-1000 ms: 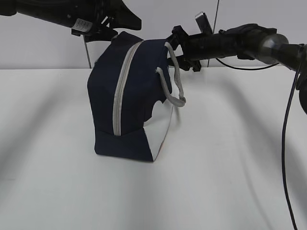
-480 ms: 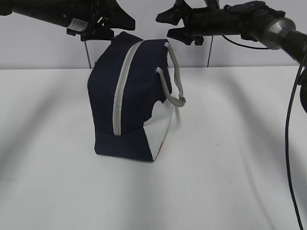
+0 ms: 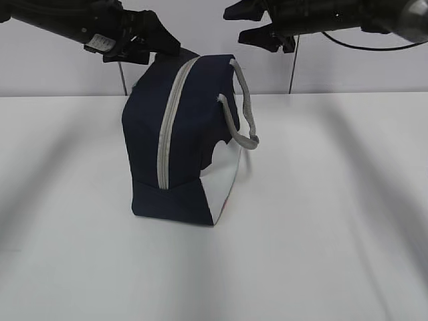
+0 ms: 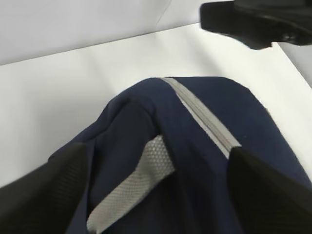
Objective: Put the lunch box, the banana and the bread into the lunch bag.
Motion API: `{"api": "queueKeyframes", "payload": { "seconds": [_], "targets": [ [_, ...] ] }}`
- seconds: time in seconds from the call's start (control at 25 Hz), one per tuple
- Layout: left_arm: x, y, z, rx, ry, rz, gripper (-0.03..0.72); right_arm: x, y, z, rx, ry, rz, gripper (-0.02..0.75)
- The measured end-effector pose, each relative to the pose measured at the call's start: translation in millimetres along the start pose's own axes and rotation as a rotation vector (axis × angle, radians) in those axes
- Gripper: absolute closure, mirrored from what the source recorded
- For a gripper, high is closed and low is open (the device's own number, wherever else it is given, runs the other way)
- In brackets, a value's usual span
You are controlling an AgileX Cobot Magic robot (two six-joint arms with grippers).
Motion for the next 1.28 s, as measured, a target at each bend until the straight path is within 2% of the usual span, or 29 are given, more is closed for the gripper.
{"api": "queueKeyframes", "payload": {
  "seconds": [0.08,0.24,0.4,0.76,1.04,1.28],
  "targets": [
    [-2,-2,2.0,-0.007,-0.020,0.009,0.110,-3,-10,11,-0.010,0.011,0.011,0.240],
    [-13,-8,4.5,-0.034,-0.066,0.079,0.110,-21,-27,14,-0.074,0.035,0.018,0.242],
    [-16,-23,6.3,0.025,-0.060,0.139,0.110,-34,-52,23,-0.153,0.009,-0.029,0.243],
    [-25,-62,-4.6,0.104,-0.080,0.294,0.139,-40,-109,57,-0.287,-0.124,-0.194,0.243],
    [-38,-89,-20.8,0.111,-0.120,0.411,0.146,-60,-135,60,-0.356,-0.137,-0.232,0.246],
    [-54,-125,-44.6,0.139,-0.106,0.427,0.148,-78,-147,64,-0.369,-0.132,-0.222,0.245]
  ]
}}
Point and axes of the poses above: a point on each arm's last joint axis where the gripper is mounted, y pointing out along that axis toward the gripper, z along the wrist's bending axis when the last joint is at zero, x = y × z, the point moved 6 cm from there along y, pointing out along that axis toward the gripper, and after that the axes turned 6 degrees about y, right-handed, at the moved point
